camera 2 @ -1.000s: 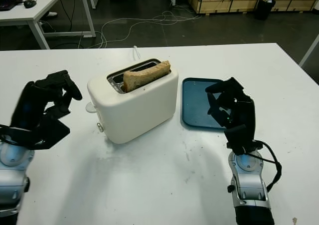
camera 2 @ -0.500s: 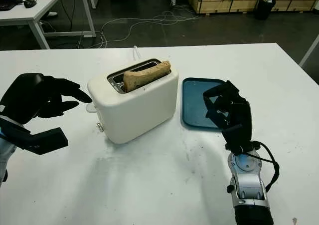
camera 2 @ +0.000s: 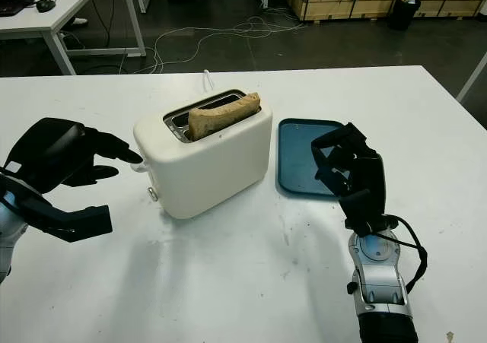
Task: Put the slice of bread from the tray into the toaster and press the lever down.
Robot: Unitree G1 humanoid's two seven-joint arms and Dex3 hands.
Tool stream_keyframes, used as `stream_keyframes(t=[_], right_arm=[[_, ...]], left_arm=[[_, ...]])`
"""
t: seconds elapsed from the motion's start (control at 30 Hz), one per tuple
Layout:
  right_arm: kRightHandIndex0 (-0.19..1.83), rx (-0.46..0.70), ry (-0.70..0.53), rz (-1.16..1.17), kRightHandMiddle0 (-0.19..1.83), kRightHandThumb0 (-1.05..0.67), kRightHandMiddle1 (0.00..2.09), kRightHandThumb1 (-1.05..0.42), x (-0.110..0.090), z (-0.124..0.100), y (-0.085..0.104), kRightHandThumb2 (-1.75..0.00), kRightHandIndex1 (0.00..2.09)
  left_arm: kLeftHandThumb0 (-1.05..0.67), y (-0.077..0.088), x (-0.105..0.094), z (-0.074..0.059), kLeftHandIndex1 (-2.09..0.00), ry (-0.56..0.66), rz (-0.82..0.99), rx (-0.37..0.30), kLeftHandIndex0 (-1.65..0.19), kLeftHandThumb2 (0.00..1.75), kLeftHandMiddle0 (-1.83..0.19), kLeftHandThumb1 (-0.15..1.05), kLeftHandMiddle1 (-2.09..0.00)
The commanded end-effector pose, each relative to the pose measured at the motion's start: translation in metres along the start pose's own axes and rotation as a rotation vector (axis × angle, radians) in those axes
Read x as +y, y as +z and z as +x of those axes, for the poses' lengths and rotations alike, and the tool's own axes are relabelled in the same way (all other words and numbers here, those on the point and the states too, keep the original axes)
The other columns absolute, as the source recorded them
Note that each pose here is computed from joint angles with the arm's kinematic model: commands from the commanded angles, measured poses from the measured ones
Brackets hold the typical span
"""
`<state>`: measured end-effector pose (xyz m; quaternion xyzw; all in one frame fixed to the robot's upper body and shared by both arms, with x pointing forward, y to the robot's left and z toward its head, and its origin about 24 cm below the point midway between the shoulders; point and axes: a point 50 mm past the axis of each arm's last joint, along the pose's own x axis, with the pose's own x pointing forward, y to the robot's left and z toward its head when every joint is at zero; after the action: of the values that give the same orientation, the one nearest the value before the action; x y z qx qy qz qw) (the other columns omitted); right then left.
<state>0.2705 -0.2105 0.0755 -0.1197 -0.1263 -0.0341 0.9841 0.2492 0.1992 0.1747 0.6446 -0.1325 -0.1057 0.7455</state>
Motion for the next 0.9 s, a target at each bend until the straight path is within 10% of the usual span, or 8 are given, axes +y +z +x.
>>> stream_keyframes(t=[0.0,0.87], right_arm=[[0.84,-0.03,-0.004,0.003,0.54,-0.37,1.75,-0.92,-0.001,0.003,0.004,-0.36,1.75],[0.87,-0.034,0.0,0.022,0.56,-0.37,1.75,-0.92,-0.001,-0.001,0.003,-0.36,1.75]], left_arm=[[0.0,0.002,0.003,0.002,0.0,0.001,0.022,-0.002,-1.14,0.01,-1.23,0.83,-1.24],[0.06,0.005,-0.016,0.007,-0.01,-0.011,-0.022,0.006,-1.12,0.0,-1.18,0.86,-1.37]])
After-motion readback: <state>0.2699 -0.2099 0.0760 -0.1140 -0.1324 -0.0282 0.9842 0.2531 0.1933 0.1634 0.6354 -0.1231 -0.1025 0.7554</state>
